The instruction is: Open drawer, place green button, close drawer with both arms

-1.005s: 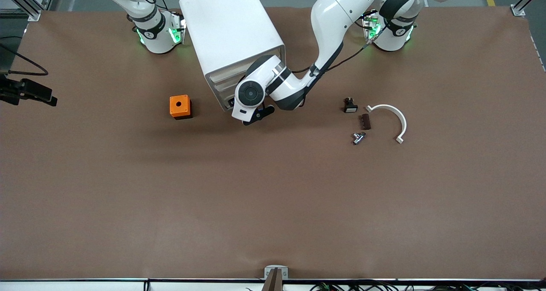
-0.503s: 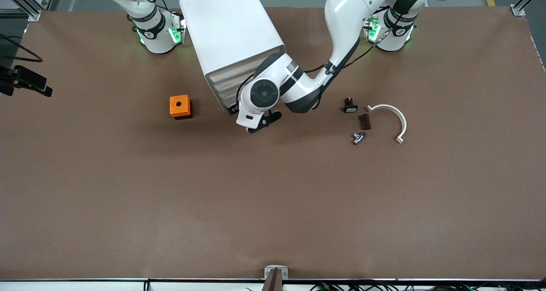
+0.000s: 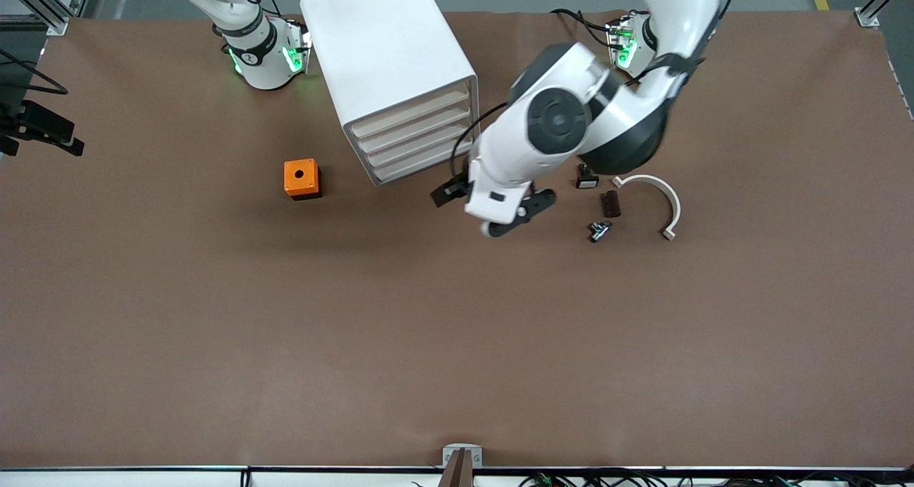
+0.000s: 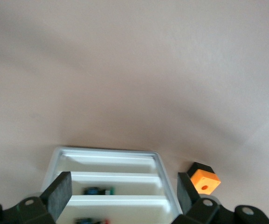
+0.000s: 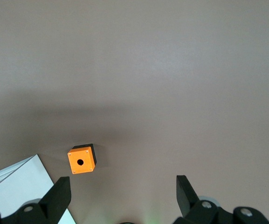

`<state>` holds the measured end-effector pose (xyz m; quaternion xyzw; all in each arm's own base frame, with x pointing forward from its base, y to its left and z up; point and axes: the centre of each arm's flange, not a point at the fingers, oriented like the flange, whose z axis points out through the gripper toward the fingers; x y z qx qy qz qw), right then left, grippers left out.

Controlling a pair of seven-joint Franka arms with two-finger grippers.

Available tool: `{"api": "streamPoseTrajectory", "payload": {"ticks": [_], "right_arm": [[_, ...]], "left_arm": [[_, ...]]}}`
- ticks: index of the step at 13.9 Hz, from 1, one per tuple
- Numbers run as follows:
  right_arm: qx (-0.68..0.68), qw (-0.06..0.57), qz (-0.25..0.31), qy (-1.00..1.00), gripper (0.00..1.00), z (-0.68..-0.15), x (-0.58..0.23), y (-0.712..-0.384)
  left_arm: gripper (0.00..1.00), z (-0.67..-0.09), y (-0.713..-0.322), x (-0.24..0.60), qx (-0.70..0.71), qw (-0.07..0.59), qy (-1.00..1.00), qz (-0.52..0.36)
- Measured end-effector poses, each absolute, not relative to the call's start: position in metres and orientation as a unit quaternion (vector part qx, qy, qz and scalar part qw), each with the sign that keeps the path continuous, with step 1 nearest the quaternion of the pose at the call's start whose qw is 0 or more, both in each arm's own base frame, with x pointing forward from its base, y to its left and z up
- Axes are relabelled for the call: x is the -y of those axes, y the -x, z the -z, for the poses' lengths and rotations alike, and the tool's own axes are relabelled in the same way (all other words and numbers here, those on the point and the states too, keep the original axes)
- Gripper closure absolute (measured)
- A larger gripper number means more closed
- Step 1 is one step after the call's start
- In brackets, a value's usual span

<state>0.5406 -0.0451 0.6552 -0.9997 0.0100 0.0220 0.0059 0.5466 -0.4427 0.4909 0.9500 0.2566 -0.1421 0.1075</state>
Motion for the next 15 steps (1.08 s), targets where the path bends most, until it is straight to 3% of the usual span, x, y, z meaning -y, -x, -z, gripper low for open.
{"api": "streamPoseTrajectory", "payload": {"ticks": [6,10,15], "right_arm": [[-0.009,0.007,-0.001,1.0,0.0,-0.657,0.046,-0.521],[-0.009,0.007,0.002,1.0,0.0,-0.658,0.046,-0.518],[-0.009,0.007,0.003,1.0,0.0,-0.658,0.046,-0.518]], "left_arm": [[0.0,-0.574,-0.588,0.274,-0.2,0.097,-0.968,0.115],[0.0,-0.587,-0.591,0.197,-0.159,0.037,-0.981,0.106],[0.0,-0.597,-0.599,0.117,-0.108,0.045,-0.987,0.107]]}}
